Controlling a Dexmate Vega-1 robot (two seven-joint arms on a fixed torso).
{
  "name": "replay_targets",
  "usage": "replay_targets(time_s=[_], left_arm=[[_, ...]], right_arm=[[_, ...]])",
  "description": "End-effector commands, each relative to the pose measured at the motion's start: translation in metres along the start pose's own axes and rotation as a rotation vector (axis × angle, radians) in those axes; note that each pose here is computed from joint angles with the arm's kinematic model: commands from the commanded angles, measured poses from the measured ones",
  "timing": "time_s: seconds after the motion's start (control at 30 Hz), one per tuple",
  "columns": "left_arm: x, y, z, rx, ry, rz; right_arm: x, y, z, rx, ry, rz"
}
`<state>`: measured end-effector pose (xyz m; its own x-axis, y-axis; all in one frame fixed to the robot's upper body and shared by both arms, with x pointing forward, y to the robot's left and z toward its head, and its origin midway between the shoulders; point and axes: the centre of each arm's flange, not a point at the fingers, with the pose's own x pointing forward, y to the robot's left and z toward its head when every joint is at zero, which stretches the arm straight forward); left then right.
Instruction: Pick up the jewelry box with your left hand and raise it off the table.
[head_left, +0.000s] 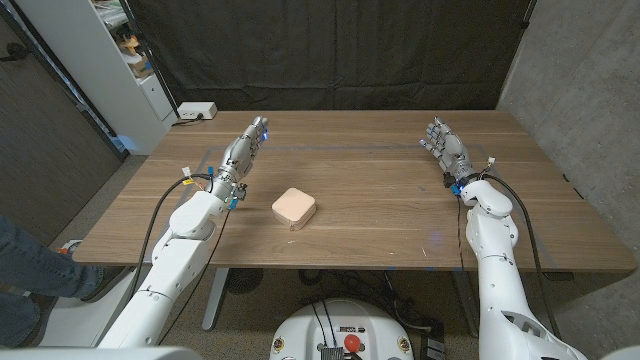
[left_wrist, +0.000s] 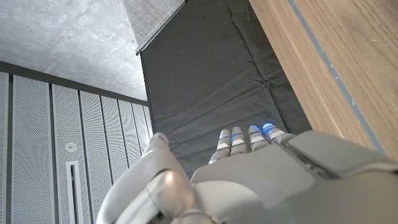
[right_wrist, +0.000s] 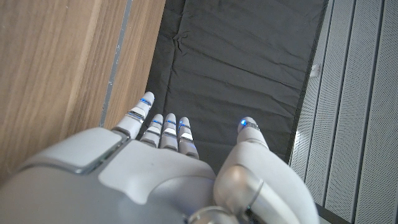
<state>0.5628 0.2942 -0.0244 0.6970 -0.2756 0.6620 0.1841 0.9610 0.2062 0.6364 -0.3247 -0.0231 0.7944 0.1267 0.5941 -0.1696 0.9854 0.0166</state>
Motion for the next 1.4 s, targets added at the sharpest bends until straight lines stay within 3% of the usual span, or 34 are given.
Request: replay_targets(time_s=[0.03,1.4], left_arm=[[-0.005,-0.003,0.007,0.001,-0.027,-0.021],[-0.021,-0.002,0.015,-0.004,-0.069,-0.064]], right_arm=[[0.003,0.000,0.000,-0.003,-0.003,0.001],[0.014,0.015,0.000,-0.009,-0.001,0.007]])
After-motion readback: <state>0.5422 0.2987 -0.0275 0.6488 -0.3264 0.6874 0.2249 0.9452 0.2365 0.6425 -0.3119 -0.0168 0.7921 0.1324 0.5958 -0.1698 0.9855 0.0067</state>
